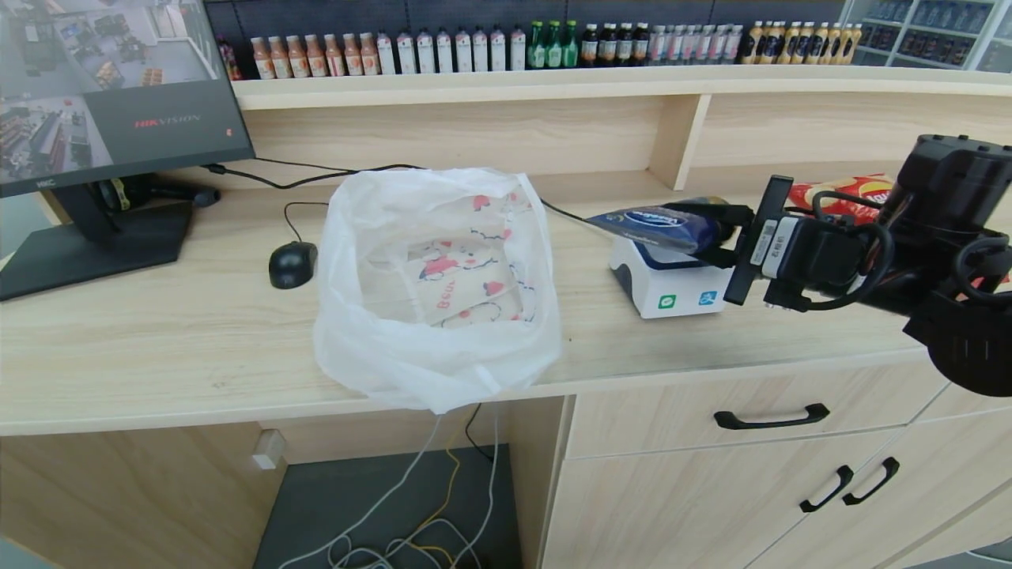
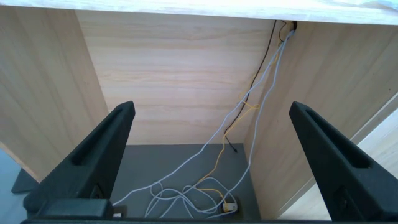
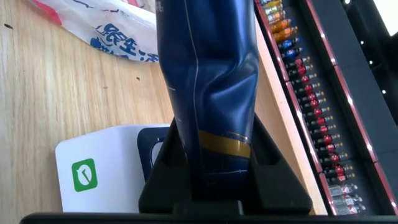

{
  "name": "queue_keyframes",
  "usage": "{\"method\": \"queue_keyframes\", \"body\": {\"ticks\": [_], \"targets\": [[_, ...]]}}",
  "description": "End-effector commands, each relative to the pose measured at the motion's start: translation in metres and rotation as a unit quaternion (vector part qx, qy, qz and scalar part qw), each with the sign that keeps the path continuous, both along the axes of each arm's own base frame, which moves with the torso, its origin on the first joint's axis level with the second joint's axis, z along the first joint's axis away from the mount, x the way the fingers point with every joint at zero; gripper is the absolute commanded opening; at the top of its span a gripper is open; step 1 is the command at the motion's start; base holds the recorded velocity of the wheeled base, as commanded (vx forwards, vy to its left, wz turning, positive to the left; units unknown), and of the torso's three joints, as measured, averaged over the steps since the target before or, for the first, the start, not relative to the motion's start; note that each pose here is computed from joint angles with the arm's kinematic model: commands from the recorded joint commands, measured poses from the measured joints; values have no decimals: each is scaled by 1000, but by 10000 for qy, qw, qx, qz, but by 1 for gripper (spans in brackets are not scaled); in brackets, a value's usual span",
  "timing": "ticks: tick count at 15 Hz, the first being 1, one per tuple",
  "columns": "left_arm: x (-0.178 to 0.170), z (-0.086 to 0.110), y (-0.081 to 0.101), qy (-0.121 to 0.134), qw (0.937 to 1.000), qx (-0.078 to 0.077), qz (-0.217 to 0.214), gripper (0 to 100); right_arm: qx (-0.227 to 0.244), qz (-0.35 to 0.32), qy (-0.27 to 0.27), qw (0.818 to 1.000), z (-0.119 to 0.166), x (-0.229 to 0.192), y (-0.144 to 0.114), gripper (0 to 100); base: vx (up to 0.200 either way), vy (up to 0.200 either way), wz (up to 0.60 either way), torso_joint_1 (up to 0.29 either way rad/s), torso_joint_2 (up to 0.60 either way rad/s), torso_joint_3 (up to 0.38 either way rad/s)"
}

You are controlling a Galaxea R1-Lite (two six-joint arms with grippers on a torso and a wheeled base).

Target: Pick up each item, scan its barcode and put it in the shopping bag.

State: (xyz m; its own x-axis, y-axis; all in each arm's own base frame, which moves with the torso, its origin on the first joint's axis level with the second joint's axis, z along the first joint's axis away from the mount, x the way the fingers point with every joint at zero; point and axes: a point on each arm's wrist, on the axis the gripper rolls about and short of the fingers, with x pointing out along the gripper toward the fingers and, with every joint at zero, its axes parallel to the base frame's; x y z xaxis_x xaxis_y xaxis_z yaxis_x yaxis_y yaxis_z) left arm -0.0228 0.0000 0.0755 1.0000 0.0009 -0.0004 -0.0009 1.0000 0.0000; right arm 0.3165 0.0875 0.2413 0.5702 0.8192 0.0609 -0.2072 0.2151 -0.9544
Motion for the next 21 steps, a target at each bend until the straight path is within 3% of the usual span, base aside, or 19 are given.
{"method": "queue_keyframes", "body": {"ticks": [1, 12, 21], "targets": [[0, 0, 0, -2, 10000, 0, 3, 100, -4, -4, 21, 10000, -1, -1, 0, 0, 0, 0, 0, 0, 0, 0], [0, 0, 0, -2, 10000, 0, 3, 100, -13, -50, 52, 10000, -3, -1, 0, 0, 0, 0, 0, 0, 0, 0], [0, 0, 0, -2, 10000, 0, -4, 100, 226, -145, -209, 9994, 35, -29, -5, 0, 0, 0, 0, 0, 0, 0]]}}
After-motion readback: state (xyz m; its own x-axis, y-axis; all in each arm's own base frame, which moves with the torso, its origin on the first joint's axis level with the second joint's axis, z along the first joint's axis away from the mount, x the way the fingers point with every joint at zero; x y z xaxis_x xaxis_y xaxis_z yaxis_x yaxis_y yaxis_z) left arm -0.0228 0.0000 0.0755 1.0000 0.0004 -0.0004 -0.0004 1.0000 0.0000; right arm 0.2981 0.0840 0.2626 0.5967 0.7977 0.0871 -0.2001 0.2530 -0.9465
